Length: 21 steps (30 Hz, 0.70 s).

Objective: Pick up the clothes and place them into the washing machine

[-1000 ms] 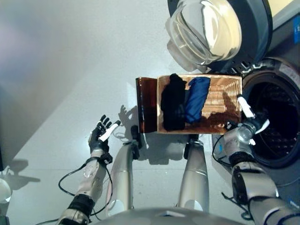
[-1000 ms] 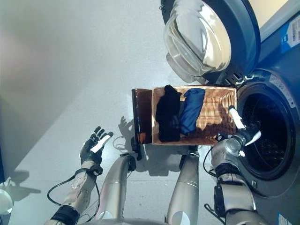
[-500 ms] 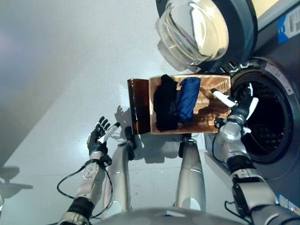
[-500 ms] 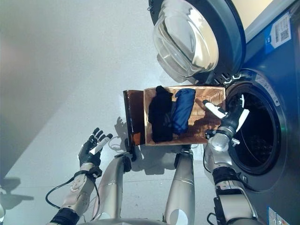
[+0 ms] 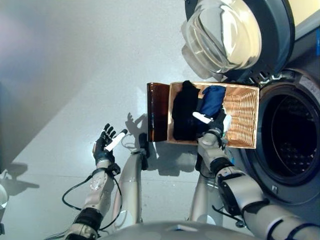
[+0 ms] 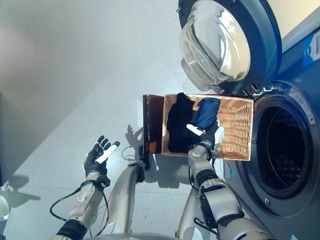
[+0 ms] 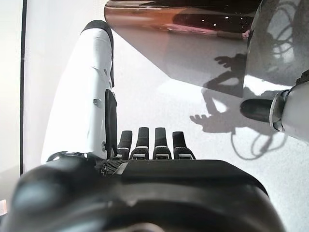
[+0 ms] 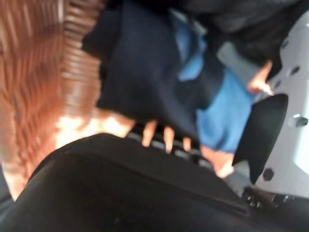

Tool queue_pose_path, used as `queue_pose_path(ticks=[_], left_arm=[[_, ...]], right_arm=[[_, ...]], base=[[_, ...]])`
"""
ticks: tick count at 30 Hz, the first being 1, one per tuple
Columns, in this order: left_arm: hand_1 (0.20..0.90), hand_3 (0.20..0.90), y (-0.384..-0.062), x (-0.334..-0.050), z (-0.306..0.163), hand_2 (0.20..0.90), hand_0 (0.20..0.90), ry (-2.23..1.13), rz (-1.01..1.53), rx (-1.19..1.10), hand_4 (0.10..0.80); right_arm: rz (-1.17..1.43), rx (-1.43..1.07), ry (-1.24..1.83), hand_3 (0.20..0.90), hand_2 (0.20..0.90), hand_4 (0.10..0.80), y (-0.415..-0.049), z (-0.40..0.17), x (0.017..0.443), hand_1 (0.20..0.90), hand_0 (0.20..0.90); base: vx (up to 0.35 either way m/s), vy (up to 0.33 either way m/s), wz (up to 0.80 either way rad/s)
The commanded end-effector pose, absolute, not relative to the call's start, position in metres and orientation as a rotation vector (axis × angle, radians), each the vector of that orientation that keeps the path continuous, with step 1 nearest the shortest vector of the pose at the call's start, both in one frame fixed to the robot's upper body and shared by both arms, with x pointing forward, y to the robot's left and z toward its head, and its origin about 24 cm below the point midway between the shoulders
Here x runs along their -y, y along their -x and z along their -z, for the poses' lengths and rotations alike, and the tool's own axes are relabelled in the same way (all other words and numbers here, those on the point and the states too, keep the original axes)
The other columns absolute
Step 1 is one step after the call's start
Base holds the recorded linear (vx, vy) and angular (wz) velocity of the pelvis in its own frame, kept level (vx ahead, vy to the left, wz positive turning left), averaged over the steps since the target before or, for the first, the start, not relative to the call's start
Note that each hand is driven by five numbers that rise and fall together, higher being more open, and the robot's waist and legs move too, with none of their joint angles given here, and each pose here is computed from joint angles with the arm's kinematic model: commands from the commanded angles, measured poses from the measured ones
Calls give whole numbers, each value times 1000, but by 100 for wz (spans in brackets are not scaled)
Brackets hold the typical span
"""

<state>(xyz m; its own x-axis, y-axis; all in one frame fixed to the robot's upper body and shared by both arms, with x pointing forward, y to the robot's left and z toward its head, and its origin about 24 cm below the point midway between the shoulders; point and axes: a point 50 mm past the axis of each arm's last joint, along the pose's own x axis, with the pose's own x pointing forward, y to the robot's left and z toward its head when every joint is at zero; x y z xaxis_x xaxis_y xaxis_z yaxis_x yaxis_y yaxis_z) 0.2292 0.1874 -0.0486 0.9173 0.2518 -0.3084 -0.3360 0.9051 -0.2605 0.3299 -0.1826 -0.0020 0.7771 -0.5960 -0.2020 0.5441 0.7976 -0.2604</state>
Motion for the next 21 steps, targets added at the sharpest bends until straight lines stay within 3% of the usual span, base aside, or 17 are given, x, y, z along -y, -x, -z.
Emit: queue_pose_path(ticks=[1, 21], left_arm=[[900, 900, -238, -192, 30, 900, 900, 294, -311, -146, 800], [900, 900, -227, -203, 32, 900, 900, 259, -298, -156, 800]], right_arm=[[630, -207, 223, 900, 900, 800, -334, -9, 181, 900, 900], [904, -184, 265, 900, 900, 800, -352, -54, 253, 900, 900]], base=[[0, 0, 0], [2, 0, 0]])
